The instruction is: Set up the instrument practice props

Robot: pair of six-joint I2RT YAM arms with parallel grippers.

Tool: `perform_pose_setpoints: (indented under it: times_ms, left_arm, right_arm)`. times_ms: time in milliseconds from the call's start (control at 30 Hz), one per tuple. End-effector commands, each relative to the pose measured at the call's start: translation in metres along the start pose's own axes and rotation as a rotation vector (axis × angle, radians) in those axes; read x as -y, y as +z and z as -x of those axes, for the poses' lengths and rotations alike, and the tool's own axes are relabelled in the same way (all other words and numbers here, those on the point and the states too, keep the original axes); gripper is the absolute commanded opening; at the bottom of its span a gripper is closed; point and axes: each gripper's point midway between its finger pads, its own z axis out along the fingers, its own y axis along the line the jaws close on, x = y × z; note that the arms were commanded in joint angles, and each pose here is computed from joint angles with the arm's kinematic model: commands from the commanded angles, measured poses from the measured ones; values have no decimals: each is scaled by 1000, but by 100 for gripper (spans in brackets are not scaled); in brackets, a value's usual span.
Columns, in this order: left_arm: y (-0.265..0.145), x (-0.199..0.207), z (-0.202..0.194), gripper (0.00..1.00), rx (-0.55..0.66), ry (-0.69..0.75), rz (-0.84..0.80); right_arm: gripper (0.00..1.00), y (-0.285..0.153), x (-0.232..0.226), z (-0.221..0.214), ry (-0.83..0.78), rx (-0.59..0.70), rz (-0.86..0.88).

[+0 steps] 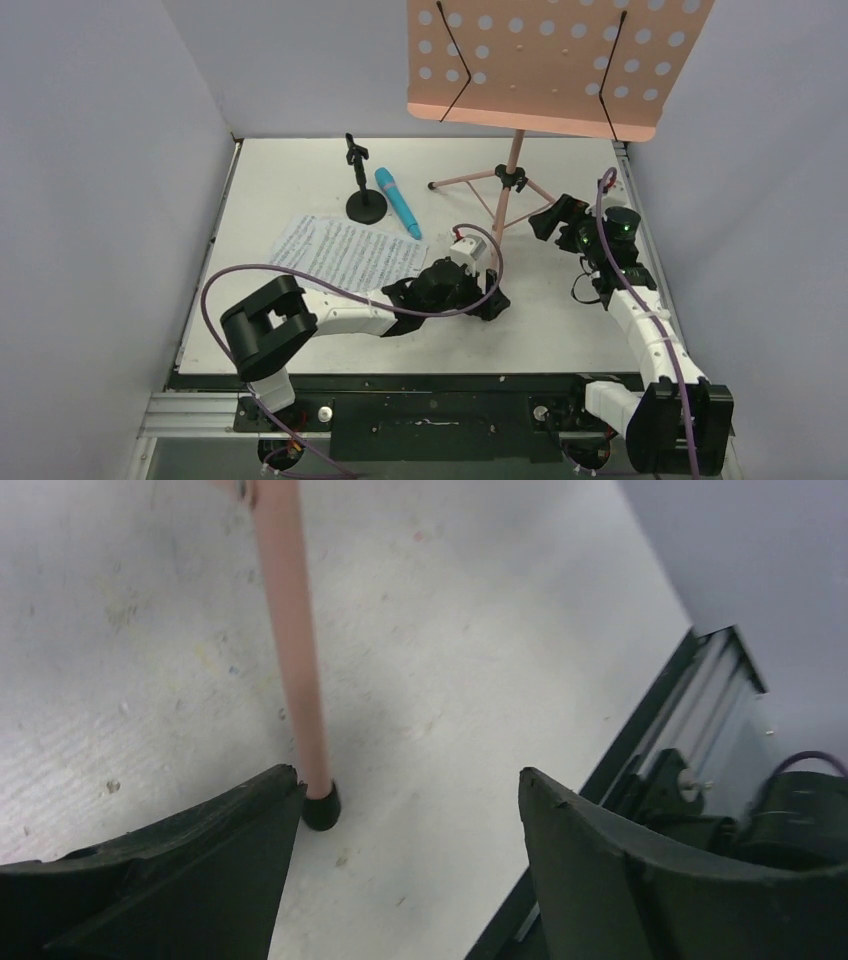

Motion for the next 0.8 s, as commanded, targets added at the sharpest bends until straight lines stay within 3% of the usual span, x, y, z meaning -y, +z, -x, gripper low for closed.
perform_pose_setpoints:
  times_ms: [0, 233, 433, 600, 767]
  left_arm:
    - [-30, 48, 62, 78, 204, 25, -192]
    - [-77, 30, 92, 87, 341, 96, -179]
    - [-107, -20, 107, 89, 409, 57, -67]
    - [-123, -83, 106, 88, 409, -39, 121]
    - [-133, -118, 87, 88, 296, 26, 300]
  right_arm:
    - [90, -24, 1, -14, -14, -3, -20]
    - [90, -54, 6, -37, -4, 7, -50]
    - [90, -71, 12, -57, 12, -17, -78]
    - [90, -75, 10, -63, 45, -20, -69]
    - [90, -71, 10, -68, 80, -28, -59]
